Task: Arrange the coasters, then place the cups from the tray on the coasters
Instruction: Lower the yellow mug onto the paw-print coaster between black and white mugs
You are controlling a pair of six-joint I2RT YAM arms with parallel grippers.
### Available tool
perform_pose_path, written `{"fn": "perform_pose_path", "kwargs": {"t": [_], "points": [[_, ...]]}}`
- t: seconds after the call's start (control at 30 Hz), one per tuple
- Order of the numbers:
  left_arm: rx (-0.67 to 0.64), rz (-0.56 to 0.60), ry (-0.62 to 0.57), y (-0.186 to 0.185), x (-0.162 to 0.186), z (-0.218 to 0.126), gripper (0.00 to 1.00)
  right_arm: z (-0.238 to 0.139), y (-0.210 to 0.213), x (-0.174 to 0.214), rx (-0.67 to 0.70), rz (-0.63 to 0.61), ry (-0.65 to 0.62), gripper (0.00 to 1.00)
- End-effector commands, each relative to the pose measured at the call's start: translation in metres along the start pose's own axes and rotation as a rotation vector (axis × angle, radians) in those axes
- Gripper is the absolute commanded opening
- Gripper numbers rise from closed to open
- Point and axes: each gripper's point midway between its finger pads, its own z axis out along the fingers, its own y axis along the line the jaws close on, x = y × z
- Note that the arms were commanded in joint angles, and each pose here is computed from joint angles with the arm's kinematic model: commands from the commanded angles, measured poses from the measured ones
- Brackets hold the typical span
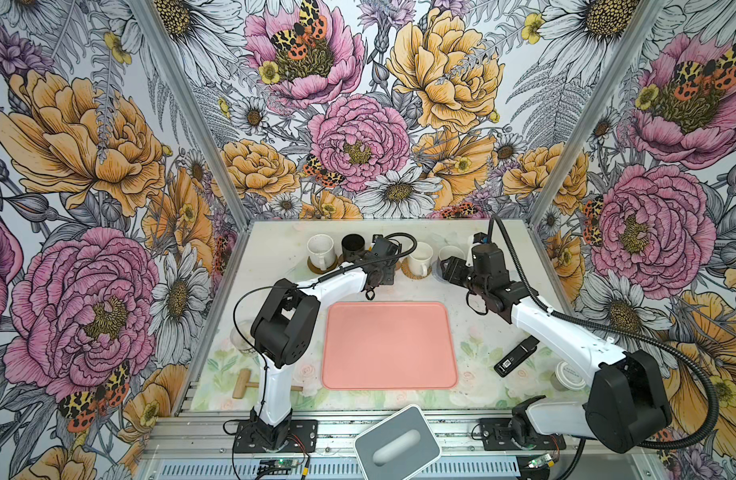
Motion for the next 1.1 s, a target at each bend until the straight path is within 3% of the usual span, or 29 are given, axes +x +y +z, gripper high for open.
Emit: {"fn": "perform_pose_path", "kwargs": {"t": [0.0, 1.07], "points": [[0.046, 0.003, -0.117, -0.013, -0.041, -0.008, 0.0, -0.006, 0.002, -0.007, -0.018, 0.011, -0.028, 0.64], [0.034, 0.025, -0.089, -0.009, -0.05, 0.027, 0.0, -0.003, -0.003, -0.007, -0.01, 0.021, -0.02, 0.64]]}}
